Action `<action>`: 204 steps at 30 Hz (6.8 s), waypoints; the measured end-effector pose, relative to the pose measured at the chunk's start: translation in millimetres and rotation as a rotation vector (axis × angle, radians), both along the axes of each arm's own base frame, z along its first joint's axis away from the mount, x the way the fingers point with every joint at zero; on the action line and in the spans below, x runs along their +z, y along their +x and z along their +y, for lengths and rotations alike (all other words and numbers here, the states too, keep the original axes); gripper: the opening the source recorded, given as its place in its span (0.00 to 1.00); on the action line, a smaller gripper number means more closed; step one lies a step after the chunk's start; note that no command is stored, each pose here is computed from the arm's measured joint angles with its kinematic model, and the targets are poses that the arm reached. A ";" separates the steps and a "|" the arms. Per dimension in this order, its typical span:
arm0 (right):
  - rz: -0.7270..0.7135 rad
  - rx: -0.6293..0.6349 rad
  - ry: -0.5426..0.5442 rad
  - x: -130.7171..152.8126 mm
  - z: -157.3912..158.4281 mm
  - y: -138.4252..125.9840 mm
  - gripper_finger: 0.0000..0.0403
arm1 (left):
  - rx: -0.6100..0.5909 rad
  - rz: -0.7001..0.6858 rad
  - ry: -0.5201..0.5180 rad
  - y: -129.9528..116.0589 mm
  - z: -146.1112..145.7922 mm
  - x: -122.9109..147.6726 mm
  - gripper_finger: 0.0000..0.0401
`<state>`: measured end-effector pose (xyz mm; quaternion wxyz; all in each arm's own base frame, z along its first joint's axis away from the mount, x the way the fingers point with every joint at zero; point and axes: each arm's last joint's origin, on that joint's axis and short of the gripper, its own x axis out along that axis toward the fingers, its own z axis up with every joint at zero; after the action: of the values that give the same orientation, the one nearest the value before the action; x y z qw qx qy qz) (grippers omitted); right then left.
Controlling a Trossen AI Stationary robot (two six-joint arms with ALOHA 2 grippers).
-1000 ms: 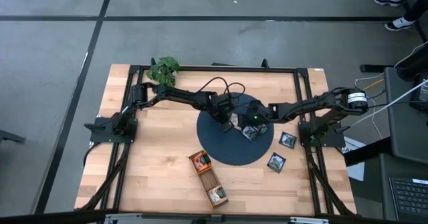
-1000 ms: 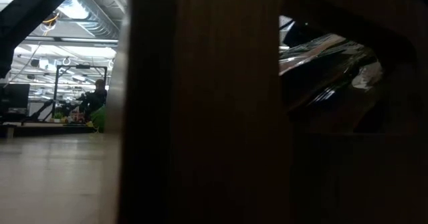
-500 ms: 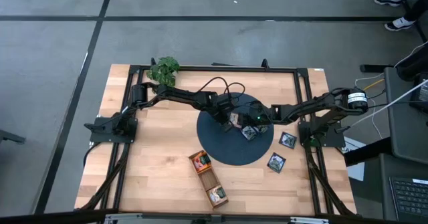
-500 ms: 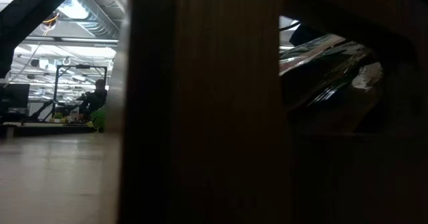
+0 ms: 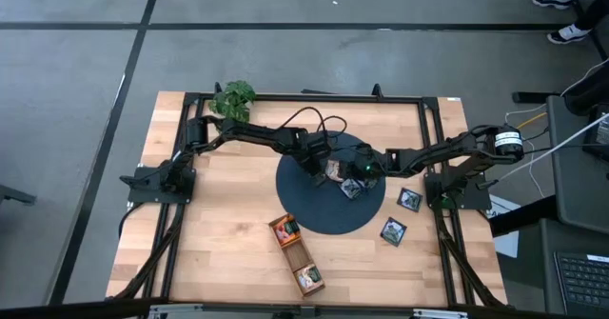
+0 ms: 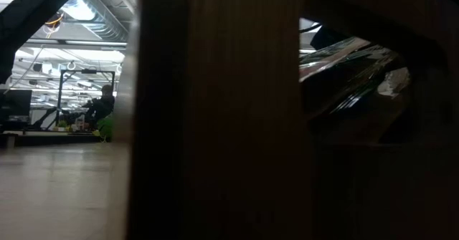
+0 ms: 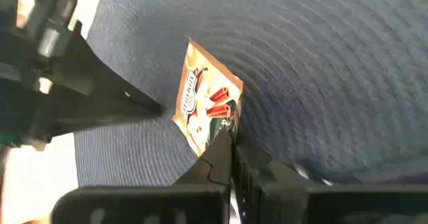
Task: Pick & Place Tea
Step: Put the brown tea bag into the right section of the wooden organizer, then adjust the wooden organizer
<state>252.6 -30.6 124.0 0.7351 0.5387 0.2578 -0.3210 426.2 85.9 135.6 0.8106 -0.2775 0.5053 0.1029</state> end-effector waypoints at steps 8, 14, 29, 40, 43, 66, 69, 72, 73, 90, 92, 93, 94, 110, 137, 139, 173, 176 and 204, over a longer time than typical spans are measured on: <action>-0.088 0.044 0.048 8.9 1.7 4.8 0.01 | 0.011 0.027 0.039 -18.3 6.3 37.6 0.03; -0.217 0.072 0.135 33.2 10.7 3.1 0.01 | -0.041 -0.038 0.045 -29.9 -2.1 76.8 0.02; -0.344 0.364 0.336 110.8 46.9 11.1 0.00 | -0.303 -0.125 0.101 -45.3 -10.4 109.1 0.01; -0.199 0.626 0.443 147.4 107.6 60.9 0.00 | -0.472 0.007 0.055 -69.1 -28.0 103.2 0.01; -0.168 0.670 0.476 144.7 126.7 70.4 0.00 | -0.482 -0.062 0.034 -87.1 -41.3 101.7 0.01; 0.099 0.637 0.558 67.3 211.2 123.8 0.00 | -0.332 -0.358 0.039 -192.8 -95.7 101.5 0.01; 0.123 0.634 0.554 64.0 210.9 123.3 0.01 | -0.347 -0.353 0.044 -193.4 -100.7 100.9 0.01; 0.130 0.635 0.555 62.7 210.8 123.0 0.01 | -0.360 -0.353 0.044 -193.6 -104.2 100.9 0.01; 0.129 0.634 0.552 62.7 210.7 123.0 0.01 | -0.363 -0.353 0.045 -193.6 -104.8 101.0 0.01; 0.128 0.628 0.547 62.6 210.8 123.0 0.07 | -0.363 -0.355 0.051 -193.3 -105.4 101.0 0.01; 0.128 0.630 0.549 62.7 210.9 123.0 0.07 | -0.363 -0.355 0.051 -193.3 -105.4 101.0 0.01; 0.127 0.631 0.551 62.8 211.0 123.1 0.07 | -0.363 -0.355 0.051 -193.3 -105.4 101.0 0.01; 0.125 0.632 0.551 62.9 211.1 123.2 0.07 | -0.363 -0.355 0.051 -193.3 -105.4 101.0 0.01; 0.078 0.650 0.484 76.3 210.7 125.2 0.07 | -0.368 -0.354 0.045 -195.1 -105.7 101.5 0.01; -0.069 0.800 0.144 149.1 301.7 75.5 0.07 | -0.752 -0.332 -0.005 -222.0 -228.4 87.1 0.01; -0.049 0.799 0.128 147.4 305.2 70.7 0.07 | -0.778 -0.320 0.001 -218.3 -241.3 75.5 0.01; 0.012 0.347 0.424 49.4 312.4 23.7 0.02 | -0.722 -0.562 0.350 -96.3 -287.6 11.0 0.01; 0.016 0.330 0.438 49.2 312.2 23.6 0.01 | -0.677 -0.556 0.318 -88.3 -274.5 11.2 0.01; 0.013 0.374 0.406 49.4 311.5 24.7 0.05 | -0.860 -0.395 0.223 -123.5 -297.0 44.7 0.00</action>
<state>277.4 280.9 173.5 0.6570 0.6159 0.4164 -0.1249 302.7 -211.1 180.3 0.8849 0.0309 0.3965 -0.2426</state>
